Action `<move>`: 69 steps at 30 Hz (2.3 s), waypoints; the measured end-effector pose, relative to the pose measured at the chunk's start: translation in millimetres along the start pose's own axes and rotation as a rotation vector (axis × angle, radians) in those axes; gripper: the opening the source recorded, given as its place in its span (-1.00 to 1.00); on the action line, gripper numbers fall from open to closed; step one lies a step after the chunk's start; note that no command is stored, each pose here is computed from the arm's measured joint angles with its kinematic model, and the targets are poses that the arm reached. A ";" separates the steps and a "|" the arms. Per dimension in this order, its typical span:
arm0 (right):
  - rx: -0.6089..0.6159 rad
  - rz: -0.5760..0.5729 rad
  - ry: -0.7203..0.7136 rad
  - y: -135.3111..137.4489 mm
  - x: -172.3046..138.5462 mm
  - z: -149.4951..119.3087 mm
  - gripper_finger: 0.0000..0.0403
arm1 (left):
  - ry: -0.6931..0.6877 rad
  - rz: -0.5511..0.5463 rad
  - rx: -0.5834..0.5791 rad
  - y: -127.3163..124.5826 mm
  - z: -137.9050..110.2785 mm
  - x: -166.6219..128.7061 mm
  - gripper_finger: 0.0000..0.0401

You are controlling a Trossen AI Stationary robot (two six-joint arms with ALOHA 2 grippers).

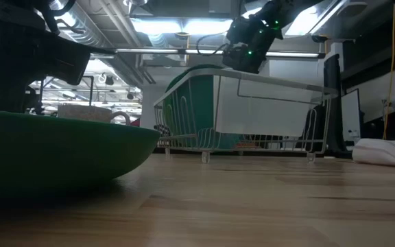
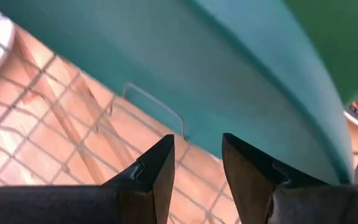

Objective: Sort dishes
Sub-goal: Put the blue plate into the dish rack, then put the purple plate into the dish rack

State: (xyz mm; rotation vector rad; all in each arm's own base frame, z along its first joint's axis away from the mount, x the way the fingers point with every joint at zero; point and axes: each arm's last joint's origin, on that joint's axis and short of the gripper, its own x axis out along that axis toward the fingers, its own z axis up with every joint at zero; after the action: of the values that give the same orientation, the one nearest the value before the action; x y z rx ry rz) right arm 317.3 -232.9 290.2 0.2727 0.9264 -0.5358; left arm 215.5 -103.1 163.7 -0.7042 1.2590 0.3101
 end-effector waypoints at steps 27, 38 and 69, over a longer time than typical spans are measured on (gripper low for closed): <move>0.070 0.002 0.158 0.8 -17.3 -5.7 -0.31 | 0.000 0.000 -0.002 0.0 0.0 0.0 -0.14; 0.037 -0.071 0.278 0.7 -64.8 2.4 -0.31 | 0.000 0.000 -0.002 0.0 -0.1 0.0 -0.14; -0.336 0.125 0.341 124.6 -80.5 -15.1 -0.31 | -0.030 -0.002 0.100 -12.6 6.6 3.7 -0.98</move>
State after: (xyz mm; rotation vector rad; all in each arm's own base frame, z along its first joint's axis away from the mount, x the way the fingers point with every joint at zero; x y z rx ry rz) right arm 336.3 -96.2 346.6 0.1167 1.3028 -0.2136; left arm 228.9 -108.9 165.0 -0.6131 1.2366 0.2531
